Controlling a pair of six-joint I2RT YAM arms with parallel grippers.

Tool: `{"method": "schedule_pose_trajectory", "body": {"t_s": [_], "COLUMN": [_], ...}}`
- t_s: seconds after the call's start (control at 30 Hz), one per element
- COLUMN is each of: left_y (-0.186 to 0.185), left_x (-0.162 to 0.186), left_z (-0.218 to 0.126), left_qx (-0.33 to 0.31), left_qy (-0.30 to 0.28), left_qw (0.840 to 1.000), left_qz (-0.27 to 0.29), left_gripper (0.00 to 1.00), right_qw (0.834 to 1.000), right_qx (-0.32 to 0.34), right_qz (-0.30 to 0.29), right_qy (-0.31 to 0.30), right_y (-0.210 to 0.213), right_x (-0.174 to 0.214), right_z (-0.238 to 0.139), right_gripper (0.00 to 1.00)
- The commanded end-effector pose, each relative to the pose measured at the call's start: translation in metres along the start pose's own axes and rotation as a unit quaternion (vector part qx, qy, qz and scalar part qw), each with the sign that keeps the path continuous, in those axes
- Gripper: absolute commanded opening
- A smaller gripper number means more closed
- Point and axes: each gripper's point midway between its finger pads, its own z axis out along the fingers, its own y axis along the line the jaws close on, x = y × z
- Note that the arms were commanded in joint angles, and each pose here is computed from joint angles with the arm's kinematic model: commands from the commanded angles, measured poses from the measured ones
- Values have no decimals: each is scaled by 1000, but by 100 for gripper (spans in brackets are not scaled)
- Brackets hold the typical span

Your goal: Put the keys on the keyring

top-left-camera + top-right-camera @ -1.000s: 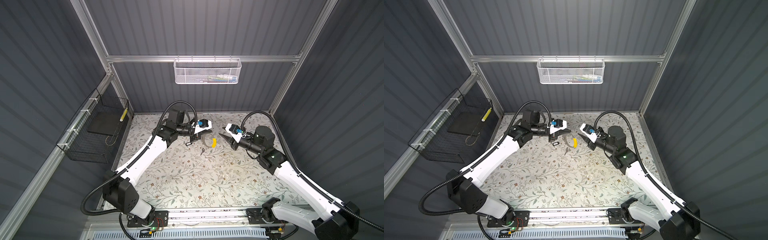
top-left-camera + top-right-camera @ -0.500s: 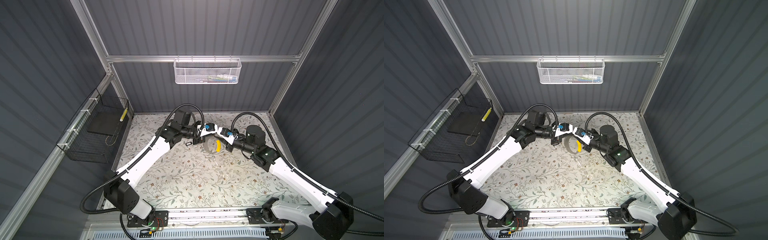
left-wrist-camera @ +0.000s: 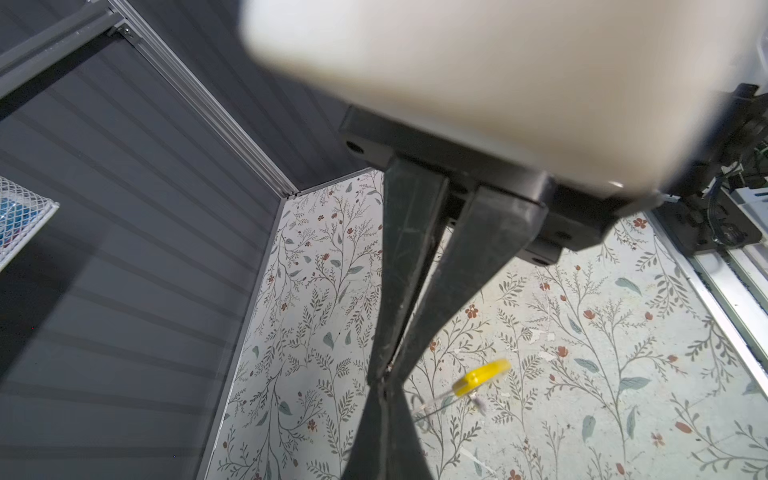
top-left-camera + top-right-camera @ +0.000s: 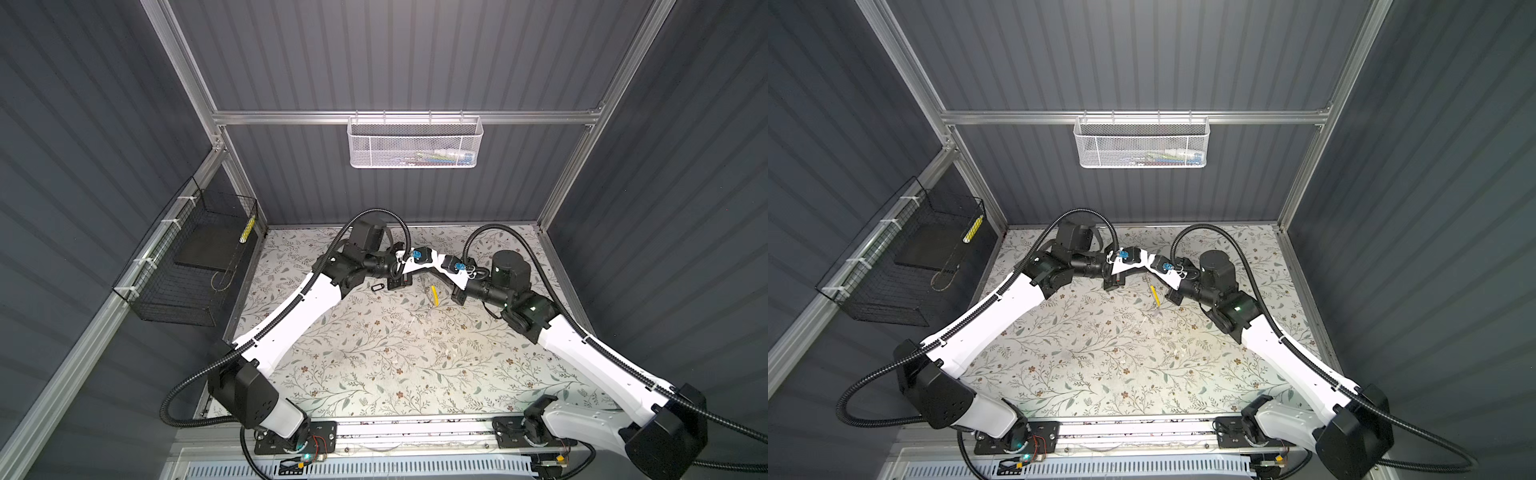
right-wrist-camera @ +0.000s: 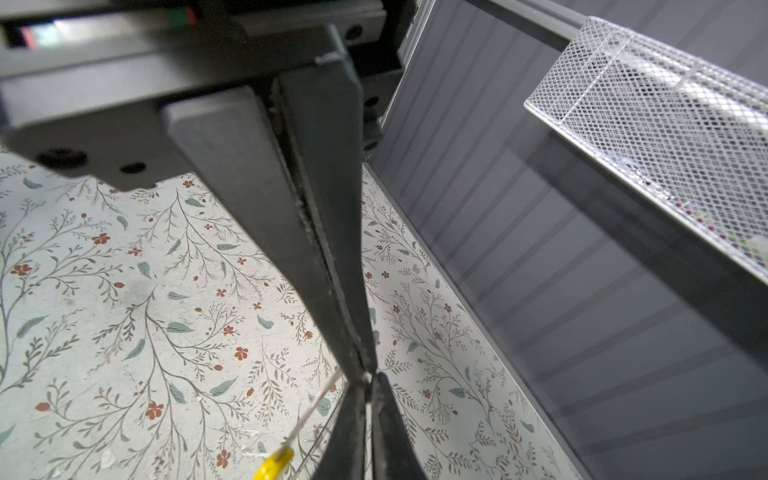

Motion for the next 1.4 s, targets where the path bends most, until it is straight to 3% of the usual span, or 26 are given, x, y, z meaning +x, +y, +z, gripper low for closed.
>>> {"method": "schedule_pose_trajectory", "body": {"t_s": [0.0,0.03,0.13,0.23,0.4,0.87,1.37], "left_y": [-1,1,11,16,20,6,-1], "left_x": [-27,-28,-21,-10,-5,-10,-18], "left_z": [-6,-7,-12,-22,-44,-48,-42], "left_qx": [-2,-11,-47,-66,-93,-89,-48], "left_qy": [-46,-49,-41,-55,-114,-216,-238], "left_qw": [999,999,998,995,986,967,965], "left_qz": [13,7,-14,-49,-81,-103,-96], "left_gripper": [0,3,27,33,33,28,22], "right_qw": [1000,1000,998,995,990,974,972], "right_qx": [3,8,17,17,12,-35,-44], "right_qz": [10,17,36,54,68,77,4], "right_qy": [-11,-14,-41,-79,-124,-211,-232], "right_y": [-3,-5,-9,-10,-9,2,10], "right_x": [-7,-7,-8,-11,-17,-47,-55], "right_z": [2,2,-1,-6,-12,-28,-29], "right_gripper": [3,2,0,0,0,0,0]}}
